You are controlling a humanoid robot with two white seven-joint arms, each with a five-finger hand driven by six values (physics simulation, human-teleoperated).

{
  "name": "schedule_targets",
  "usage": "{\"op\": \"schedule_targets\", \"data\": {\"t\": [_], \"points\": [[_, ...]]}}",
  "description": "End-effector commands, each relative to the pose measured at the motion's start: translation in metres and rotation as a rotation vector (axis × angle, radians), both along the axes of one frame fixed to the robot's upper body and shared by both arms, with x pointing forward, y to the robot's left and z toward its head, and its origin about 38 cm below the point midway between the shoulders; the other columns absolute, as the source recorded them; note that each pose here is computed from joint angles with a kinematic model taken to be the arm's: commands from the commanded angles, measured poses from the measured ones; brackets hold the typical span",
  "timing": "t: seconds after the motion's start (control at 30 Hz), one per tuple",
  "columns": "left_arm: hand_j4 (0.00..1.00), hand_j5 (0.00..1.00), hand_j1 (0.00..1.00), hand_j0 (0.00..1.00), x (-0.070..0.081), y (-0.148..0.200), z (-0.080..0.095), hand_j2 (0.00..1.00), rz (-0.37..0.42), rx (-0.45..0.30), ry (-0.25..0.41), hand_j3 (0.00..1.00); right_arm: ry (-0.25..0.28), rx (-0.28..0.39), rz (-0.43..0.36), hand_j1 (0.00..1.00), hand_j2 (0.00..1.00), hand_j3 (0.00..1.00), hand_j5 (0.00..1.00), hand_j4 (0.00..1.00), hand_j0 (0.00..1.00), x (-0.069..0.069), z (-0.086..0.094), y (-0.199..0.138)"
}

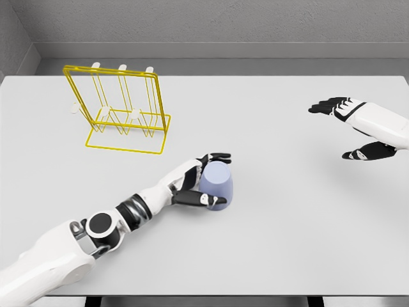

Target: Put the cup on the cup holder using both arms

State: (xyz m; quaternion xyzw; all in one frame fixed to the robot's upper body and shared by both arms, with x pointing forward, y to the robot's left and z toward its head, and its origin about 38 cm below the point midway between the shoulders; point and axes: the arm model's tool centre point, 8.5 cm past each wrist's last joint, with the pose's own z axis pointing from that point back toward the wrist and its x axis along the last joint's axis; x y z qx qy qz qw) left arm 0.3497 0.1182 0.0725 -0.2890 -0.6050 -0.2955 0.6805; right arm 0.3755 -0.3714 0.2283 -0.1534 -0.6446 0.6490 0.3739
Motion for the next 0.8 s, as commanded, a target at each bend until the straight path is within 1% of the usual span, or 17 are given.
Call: {"op": "schedule_targets", "data": {"t": [0.0,0.2,0.37,0.4,0.5,0.57,0.7,0.77], "points": [[0.67,0.67,0.67,0.67,0.0,-0.002,0.0,0.67,-0.001,-0.007,0.0,0.67,0.001,0.007,-0.001,1.0,1.0,1.0,1.0,1.0,1.0,0.0,0.001,0.0],[0.67,0.67,0.67,0.67,0.001,-0.002,0.0,0.67,0.004,-0.007,0.0,0.67,0.004,0.008,-0.001,1.0,1.0,1.0,1.0,1.0,1.0,0.0,0.0,0.0],[0.68,0.68,0.68,0.68,0.002,-0.002,0.005,0.68,0.0,-0.016,-0.011,0.68,0.004,0.008,-0.001,1.0,1.0,1.0,1.0,1.0,1.0,0.0,0.0,0.0],[0.68,0.68,0.68,0.68,0.002,-0.001,0.007,0.68,-0.001,-0.019,-0.015,0.68,0.004,0.008,-0.001,1.0,1.0,1.0,1.0,1.0,1.0,0.0,0.0,0.0],[0.68,0.68,0.68,0.68,0.002,0.002,0.021,0.68,-0.005,-0.036,-0.041,0.68,0.004,0.008,-0.001,1.0,1.0,1.0,1.0,1.0,1.0,0.0,0.0,0.0],[0.68,0.68,0.68,0.68,0.001,0.008,0.024,0.68,-0.002,-0.044,-0.062,0.68,0.004,0.008,-0.001,1.0,1.0,1.0,1.0,1.0,1.0,0.0,0.0,0.0],[0.68,0.68,0.68,0.68,-0.004,0.015,0.034,0.68,-0.017,-0.042,-0.082,0.68,0.003,0.008,0.0,1.0,1.0,1.0,1.0,1.0,1.0,-0.001,0.0,0.0],[0.68,0.68,0.68,0.68,-0.004,0.02,0.039,0.68,-0.014,-0.042,-0.096,0.68,0.004,0.008,-0.001,1.0,1.0,1.0,1.0,1.0,1.0,0.0,0.0,0.0]]}}
